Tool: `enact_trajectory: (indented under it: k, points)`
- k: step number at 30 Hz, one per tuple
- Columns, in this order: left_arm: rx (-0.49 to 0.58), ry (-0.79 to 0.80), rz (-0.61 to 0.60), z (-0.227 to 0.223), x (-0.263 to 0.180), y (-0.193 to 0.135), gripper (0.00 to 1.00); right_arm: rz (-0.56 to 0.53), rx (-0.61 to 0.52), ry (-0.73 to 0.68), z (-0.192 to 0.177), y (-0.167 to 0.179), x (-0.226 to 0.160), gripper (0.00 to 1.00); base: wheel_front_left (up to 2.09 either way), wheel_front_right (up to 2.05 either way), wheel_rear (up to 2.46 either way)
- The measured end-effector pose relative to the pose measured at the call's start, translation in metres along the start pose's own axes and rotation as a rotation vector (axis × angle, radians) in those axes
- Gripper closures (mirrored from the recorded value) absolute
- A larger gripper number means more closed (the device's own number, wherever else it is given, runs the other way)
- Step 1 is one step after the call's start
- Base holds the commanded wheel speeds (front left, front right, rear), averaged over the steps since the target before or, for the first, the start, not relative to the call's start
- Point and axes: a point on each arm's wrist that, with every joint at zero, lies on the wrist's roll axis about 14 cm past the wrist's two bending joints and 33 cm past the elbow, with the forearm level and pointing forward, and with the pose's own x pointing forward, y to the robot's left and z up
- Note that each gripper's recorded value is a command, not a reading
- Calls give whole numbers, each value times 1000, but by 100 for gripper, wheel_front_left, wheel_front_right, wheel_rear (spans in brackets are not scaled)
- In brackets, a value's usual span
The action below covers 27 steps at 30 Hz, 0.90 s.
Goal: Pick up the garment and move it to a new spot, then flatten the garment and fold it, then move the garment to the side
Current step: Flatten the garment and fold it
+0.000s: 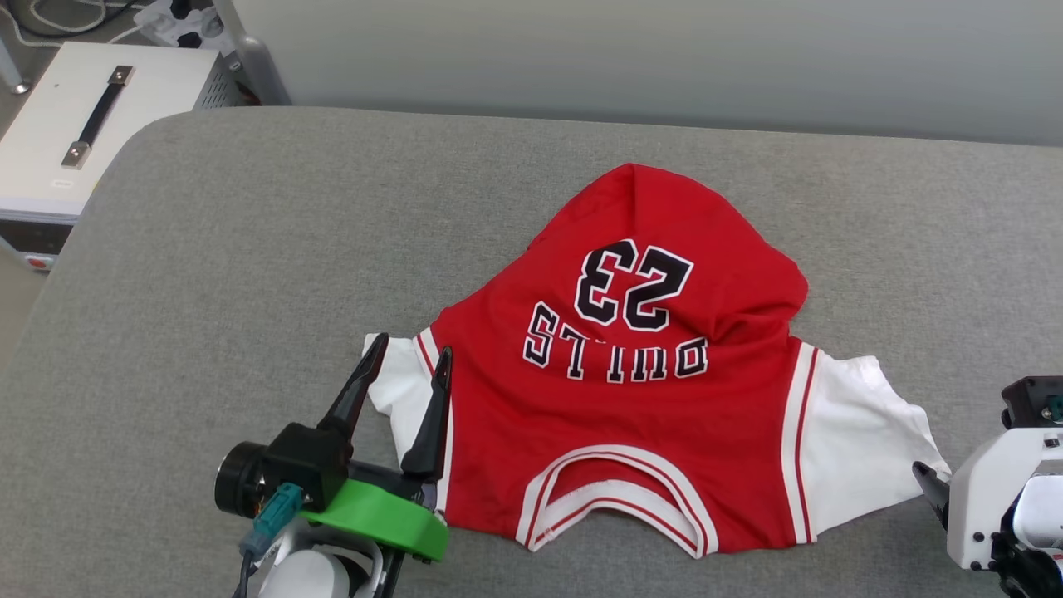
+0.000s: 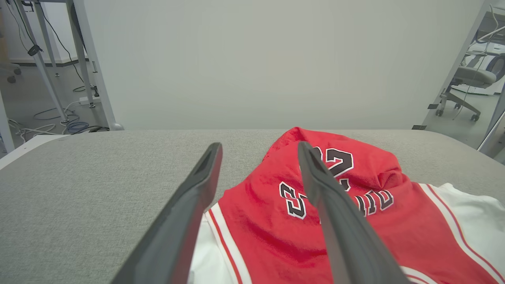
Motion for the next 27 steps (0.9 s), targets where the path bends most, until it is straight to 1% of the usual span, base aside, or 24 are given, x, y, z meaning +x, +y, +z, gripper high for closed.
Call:
enact_trajectory:
  k: [2, 8, 16, 17, 18, 19, 23, 26, 27]
  points:
    - [3, 2, 10, -1, 1, 4, 0, -4, -3, 74, -7, -3, 6, 0, 0, 0, 0]
    - [10, 20, 33, -6, 3, 13, 0, 9, -44, 182, -18, 3, 25, 0, 0, 0, 0]
    - [19, 35, 67, -11, 4, 25, 0, 33, -67, 250, -32, 12, 45, 0, 0, 0, 0]
    - [20, 38, 72, -11, 4, 26, 0, 38, -70, 255, -33, 14, 47, 5, 0, 0, 0]
    - [20, 39, 76, -12, 3, 28, 0, 41, -72, 252, -33, 15, 48, 44, 0, 0, 0]
    - [21, 39, 78, -12, 3, 29, 0, 42, -70, 247, -33, 15, 49, 100, 0, 0, 0]
    - [23, 35, 82, -10, 3, 30, 0, 19, -51, 205, -27, 5, 47, 100, 0, 0, 0]
    - [24, 37, 77, -11, 3, 30, 0, -19, -18, 172, -24, -11, 42, 100, 0, 0, 0]
    - [23, 39, 75, -11, 4, 29, 0, -44, -8, 159, -22, -22, 39, 100, 0, 0, 0]
